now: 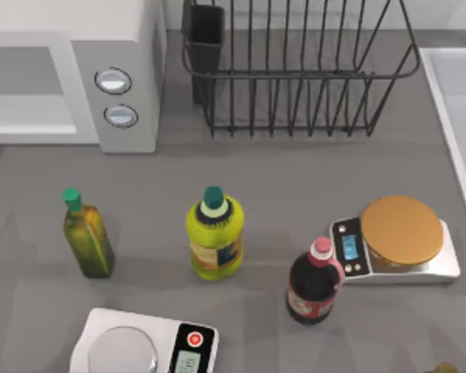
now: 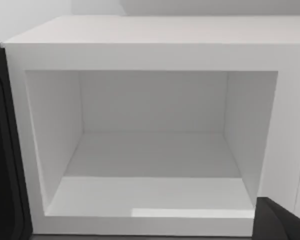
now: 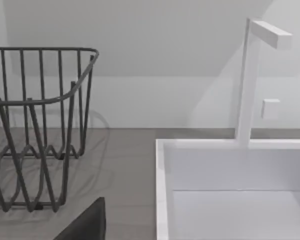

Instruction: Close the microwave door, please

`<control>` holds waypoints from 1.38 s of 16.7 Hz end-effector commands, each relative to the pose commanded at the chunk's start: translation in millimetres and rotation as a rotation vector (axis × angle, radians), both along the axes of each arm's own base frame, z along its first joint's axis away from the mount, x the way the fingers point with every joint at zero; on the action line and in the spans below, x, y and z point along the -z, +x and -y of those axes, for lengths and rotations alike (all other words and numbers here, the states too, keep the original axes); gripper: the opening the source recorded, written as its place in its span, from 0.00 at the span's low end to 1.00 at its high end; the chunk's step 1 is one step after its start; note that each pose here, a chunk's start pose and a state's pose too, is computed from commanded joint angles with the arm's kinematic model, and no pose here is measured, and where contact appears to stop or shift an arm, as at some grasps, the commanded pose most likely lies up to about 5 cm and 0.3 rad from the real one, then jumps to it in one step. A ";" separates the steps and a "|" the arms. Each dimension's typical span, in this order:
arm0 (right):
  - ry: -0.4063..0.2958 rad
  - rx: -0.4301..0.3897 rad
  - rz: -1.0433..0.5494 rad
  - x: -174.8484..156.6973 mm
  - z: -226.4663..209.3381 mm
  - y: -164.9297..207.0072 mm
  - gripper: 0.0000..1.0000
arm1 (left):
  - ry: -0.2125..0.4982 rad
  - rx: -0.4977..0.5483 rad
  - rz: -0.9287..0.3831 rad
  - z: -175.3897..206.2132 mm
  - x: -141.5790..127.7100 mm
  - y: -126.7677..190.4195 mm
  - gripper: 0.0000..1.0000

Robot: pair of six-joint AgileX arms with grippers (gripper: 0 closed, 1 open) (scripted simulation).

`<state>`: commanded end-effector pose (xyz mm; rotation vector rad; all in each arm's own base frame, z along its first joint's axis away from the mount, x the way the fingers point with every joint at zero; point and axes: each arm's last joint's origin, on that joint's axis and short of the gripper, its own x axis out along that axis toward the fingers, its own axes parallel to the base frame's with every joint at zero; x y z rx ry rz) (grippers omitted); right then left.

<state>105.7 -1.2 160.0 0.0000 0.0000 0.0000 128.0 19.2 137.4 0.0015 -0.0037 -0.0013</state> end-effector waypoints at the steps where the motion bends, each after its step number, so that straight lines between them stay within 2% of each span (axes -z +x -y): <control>1: 0.000 0.000 0.000 0.0 0.0 0.0 1.00 | 0.000 0.000 0.002 1.0 1.5 0.9 0.00; 7: 0.000 0.000 0.000 0.0 0.0 0.0 1.00 | -0.001 0.000 -0.006 3.5 5.8 2.5 0.00; 8: 0.000 0.000 0.000 0.0 0.0 0.0 1.00 | 0.000 -0.002 0.008 1.3 -10.0 12.6 0.00; 10: 0.000 0.000 0.000 0.0 0.0 0.0 1.00 | 0.009 -0.007 -0.002 -0.3 -11.4 14.4 0.00; 13: 0.000 0.000 0.000 0.0 0.0 0.0 1.00 | 0.062 -0.034 -0.090 -13.9 -21.3 28.8 0.00; 18: 0.000 0.000 0.000 0.0 0.0 0.0 1.00 | 0.152 -0.075 -0.371 -75.4 -52.0 74.9 0.00; 20: 0.000 0.000 0.000 0.0 0.0 0.0 1.00 | 0.157 -0.074 -0.493 -113.2 -64.4 90.6 0.00; 23: 0.000 0.000 0.000 0.0 0.0 0.0 1.00 | 0.125 -0.050 -0.648 -174.4 -79.6 100.3 0.00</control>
